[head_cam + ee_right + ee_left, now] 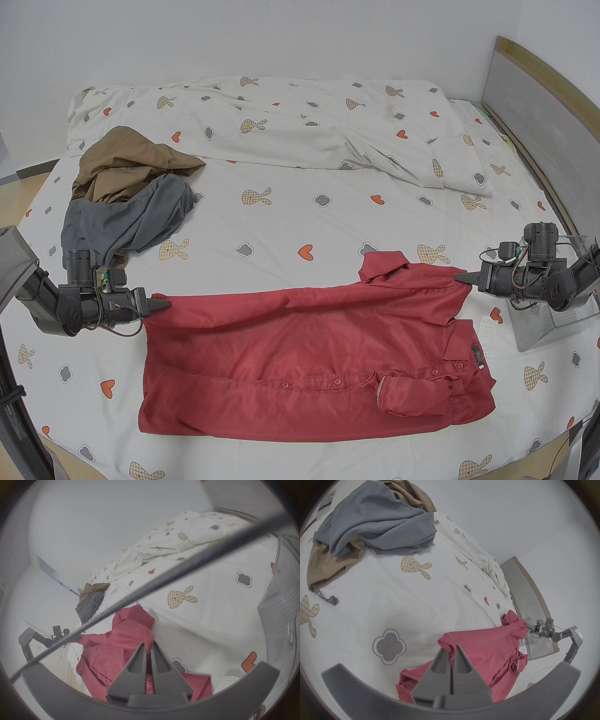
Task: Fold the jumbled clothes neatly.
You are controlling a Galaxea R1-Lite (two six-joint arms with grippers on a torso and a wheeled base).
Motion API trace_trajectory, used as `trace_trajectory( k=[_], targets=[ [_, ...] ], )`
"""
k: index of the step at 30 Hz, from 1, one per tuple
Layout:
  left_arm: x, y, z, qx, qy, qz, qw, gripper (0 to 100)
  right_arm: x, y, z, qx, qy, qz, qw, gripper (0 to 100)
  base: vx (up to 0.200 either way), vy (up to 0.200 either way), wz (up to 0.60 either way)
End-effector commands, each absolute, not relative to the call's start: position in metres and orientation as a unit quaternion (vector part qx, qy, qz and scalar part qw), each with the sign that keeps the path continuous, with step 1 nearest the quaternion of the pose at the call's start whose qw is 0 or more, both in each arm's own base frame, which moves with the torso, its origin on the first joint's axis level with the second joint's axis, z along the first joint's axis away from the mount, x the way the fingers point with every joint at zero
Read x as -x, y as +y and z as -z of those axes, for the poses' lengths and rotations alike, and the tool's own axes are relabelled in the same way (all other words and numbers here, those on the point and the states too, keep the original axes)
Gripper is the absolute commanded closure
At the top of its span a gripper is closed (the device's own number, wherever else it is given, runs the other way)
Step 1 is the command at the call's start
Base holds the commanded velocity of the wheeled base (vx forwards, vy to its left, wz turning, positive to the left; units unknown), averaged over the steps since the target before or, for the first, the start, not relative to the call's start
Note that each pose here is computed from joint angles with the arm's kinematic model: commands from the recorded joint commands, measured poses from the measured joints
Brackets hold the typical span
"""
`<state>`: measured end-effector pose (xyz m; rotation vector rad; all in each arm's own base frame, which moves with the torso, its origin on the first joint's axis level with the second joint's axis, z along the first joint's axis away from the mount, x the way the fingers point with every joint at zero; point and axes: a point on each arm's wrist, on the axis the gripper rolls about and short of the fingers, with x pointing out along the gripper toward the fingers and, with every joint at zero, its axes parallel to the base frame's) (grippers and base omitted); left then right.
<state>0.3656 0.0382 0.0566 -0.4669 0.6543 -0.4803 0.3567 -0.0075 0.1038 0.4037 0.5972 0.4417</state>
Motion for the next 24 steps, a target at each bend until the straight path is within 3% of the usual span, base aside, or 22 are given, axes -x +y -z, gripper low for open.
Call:
trace_trajectory(
  k=[1,15,24],
  targets=[
    [-0.357,0.037,-0.054,0.229,0.325,0.229,0.888,100,-0.342,-0.009,-0.091,-0.197,0.289,-0.212,0.913,100,0.000,0.000,0.00],
    [-0.347,0.048,-0.055,0.237,0.327,0.211,0.890,100,-0.304,-0.007,-0.101,-0.201,0.287,-0.224,0.909,100,0.000,0.000,0.00],
    [-0.336,0.048,-0.048,0.245,0.343,0.206,0.883,100,-0.285,-0.015,-0.078,-0.218,0.330,-0.200,0.896,100,0.000,0.000,0.00]
  ],
)
